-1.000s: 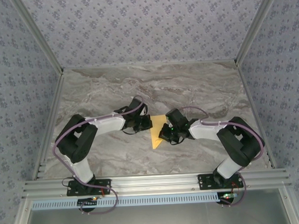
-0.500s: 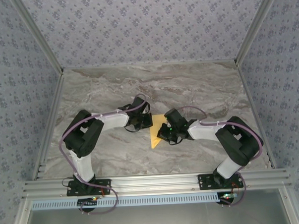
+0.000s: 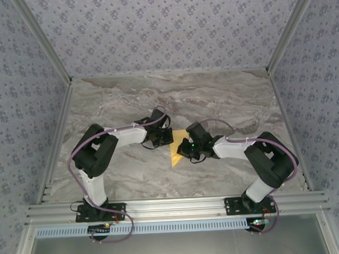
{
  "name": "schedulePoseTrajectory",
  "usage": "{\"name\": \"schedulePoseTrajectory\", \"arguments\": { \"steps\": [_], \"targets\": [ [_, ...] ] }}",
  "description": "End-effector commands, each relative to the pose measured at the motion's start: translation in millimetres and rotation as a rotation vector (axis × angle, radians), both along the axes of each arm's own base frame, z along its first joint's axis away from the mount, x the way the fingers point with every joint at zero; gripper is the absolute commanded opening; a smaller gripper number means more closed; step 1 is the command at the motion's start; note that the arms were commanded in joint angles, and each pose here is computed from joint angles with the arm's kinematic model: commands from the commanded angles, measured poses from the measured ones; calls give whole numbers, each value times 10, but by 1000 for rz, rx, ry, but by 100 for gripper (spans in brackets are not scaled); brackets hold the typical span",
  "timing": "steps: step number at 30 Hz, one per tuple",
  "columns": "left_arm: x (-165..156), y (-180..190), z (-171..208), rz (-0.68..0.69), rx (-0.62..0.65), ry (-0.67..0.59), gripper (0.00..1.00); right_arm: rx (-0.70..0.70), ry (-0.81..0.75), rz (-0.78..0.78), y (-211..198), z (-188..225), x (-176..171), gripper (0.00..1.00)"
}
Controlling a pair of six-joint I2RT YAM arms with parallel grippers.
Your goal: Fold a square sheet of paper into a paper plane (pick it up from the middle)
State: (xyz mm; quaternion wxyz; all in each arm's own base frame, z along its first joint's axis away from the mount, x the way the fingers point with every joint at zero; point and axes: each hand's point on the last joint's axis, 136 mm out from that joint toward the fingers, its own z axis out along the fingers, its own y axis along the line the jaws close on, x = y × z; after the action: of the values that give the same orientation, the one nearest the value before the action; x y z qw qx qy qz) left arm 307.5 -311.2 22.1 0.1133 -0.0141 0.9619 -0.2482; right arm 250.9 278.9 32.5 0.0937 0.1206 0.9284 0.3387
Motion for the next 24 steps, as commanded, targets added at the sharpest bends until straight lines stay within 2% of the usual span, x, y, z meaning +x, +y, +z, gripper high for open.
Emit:
{"name": "schedulePoseTrajectory", "arguments": {
  "steps": [1, 24],
  "targets": [
    [-127, 109, -218, -18, 76, 62, 0, -24, -20, 7, -4, -50, 24, 1],
    [-149, 91, -213, -28, 75, 67, 0, -18, -38, 37, 50, -71, 73, 0]
  ]
}}
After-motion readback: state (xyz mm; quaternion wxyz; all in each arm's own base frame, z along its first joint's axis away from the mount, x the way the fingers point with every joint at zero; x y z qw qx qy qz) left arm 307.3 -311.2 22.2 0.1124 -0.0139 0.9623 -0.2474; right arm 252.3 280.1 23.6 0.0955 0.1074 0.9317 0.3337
